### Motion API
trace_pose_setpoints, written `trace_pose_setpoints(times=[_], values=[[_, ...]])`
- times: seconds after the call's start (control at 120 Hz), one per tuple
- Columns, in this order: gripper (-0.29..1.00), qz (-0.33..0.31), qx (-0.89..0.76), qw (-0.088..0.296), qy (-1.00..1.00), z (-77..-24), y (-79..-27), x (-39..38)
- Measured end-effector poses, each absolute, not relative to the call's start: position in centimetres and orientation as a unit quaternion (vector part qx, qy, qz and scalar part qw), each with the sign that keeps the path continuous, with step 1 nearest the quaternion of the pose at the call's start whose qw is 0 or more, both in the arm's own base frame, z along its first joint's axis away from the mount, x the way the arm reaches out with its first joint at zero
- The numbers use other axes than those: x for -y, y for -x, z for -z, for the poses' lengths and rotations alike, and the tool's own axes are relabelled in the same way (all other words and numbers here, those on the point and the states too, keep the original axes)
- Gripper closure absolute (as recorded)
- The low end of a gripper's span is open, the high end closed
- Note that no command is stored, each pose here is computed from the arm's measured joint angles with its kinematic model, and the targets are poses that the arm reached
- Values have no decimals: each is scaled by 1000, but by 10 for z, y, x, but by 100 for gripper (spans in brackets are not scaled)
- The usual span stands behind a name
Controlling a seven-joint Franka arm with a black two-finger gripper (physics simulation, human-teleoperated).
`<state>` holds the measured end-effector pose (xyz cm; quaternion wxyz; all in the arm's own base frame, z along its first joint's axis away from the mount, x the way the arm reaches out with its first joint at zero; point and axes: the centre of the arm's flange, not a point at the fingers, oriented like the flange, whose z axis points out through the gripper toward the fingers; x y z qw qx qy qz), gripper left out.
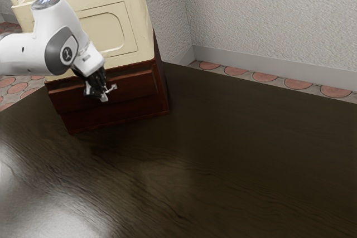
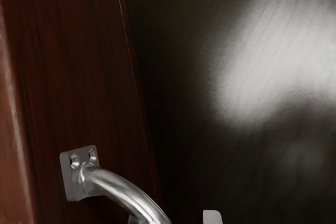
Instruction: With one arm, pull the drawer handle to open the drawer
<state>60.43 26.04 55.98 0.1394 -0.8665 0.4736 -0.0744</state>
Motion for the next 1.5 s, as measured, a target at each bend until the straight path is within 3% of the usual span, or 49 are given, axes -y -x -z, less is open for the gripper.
trace_pose_setpoints(times=[0.308, 1.5], values=[[79, 87, -477, 123, 866, -563, -568, -236], [79, 115, -459, 101, 875, -565, -498, -186]])
